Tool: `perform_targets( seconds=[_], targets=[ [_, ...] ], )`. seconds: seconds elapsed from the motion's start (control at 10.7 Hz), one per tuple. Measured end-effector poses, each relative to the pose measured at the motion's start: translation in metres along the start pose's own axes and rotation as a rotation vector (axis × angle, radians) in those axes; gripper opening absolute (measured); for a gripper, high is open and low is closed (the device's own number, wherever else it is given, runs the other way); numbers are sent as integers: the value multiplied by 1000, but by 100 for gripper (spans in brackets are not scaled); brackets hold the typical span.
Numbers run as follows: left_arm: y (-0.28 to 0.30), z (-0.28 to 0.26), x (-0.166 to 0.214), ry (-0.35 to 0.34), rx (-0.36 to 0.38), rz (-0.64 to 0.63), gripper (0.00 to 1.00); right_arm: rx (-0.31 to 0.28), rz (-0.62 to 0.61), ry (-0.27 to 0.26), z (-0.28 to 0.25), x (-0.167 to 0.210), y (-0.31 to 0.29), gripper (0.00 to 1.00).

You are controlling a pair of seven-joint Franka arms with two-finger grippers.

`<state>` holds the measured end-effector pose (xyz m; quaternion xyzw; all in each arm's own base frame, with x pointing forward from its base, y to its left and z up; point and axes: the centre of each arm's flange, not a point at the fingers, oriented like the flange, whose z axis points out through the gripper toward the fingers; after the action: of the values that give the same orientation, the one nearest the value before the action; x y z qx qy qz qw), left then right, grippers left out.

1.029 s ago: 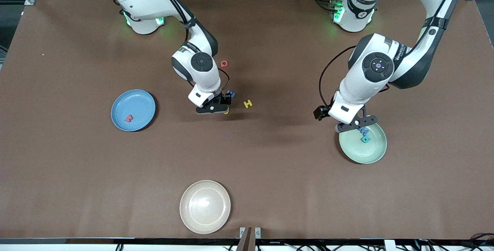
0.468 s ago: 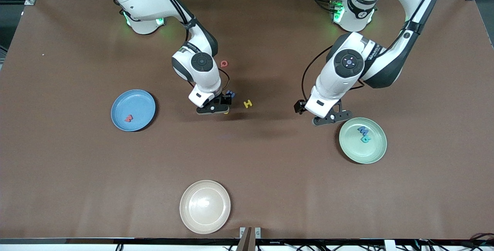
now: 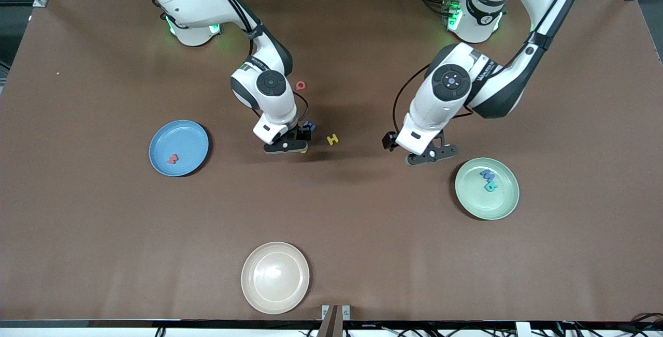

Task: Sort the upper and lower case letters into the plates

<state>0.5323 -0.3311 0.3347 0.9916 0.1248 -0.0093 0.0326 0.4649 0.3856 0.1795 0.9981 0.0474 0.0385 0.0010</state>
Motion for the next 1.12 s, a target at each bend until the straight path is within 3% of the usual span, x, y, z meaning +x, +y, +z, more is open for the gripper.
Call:
perform_targets(
  seconds=[0.56, 1.12],
  targets=[
    [22, 19, -16, -26, -42, -70, 100, 1, 6, -1, 0, -1, -1, 74],
    [28, -1, -4, 6, -75, -93, 100, 4, 13, -5, 1, -4, -5, 74]
  ],
)
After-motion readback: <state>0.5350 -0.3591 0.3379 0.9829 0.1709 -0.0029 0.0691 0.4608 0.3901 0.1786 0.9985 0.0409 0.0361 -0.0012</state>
